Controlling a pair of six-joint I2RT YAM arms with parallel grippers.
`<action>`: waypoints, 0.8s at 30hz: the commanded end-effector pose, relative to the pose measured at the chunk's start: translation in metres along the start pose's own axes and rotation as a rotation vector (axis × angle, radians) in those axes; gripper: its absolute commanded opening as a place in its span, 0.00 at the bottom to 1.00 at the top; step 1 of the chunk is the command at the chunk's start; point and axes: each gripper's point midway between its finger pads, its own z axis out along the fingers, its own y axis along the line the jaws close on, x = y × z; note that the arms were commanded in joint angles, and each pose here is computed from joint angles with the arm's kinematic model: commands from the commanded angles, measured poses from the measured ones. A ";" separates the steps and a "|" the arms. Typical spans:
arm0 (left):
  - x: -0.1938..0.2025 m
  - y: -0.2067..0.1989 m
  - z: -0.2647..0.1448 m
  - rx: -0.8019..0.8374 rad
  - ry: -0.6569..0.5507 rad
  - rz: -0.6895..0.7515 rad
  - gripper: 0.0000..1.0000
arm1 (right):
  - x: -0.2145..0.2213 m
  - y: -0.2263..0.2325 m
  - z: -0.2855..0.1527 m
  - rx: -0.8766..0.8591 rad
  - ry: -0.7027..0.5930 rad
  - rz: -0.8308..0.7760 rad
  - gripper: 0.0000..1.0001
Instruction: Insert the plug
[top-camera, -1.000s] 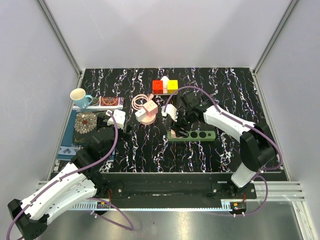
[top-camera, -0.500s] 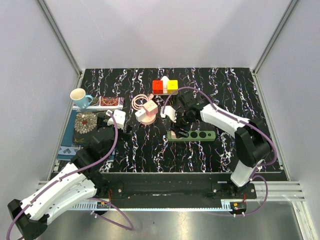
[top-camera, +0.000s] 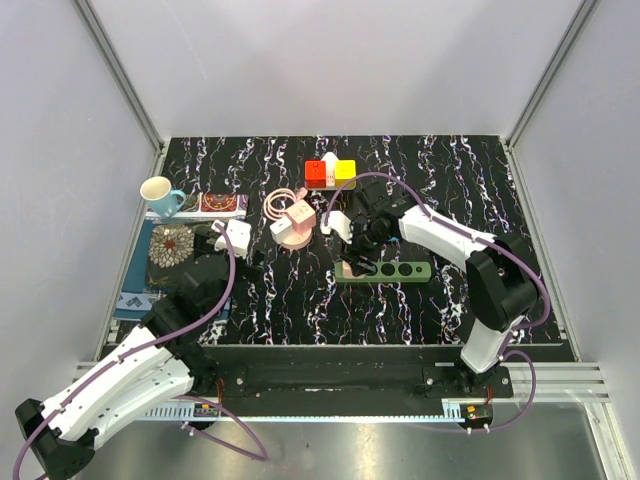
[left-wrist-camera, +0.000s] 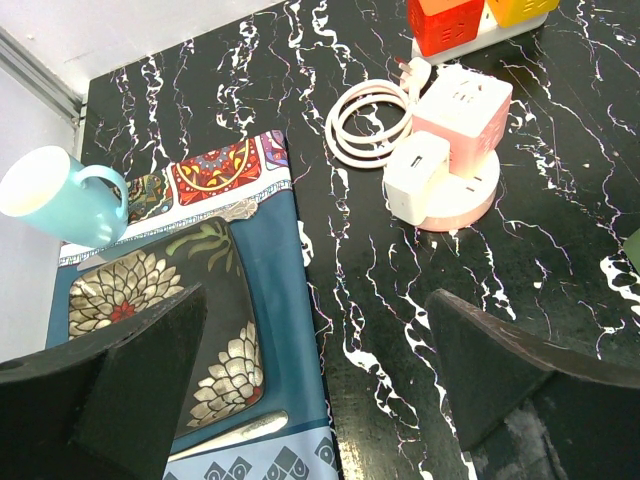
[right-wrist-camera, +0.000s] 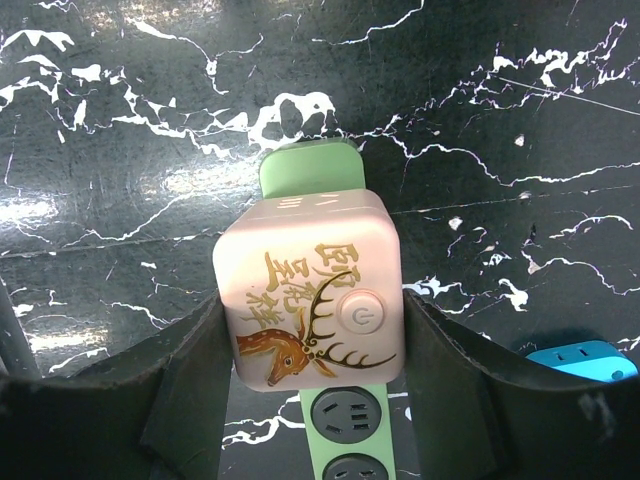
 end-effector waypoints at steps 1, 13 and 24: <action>-0.010 0.001 0.001 0.002 -0.041 -0.006 0.99 | 0.103 0.006 0.047 -0.020 0.319 0.067 0.00; -0.010 0.000 0.001 0.005 -0.039 -0.002 0.99 | 0.051 -0.012 0.014 0.043 0.221 0.044 0.41; -0.010 -0.001 0.002 0.012 -0.039 -0.001 0.99 | -0.027 -0.006 -0.050 0.129 0.033 -0.008 0.93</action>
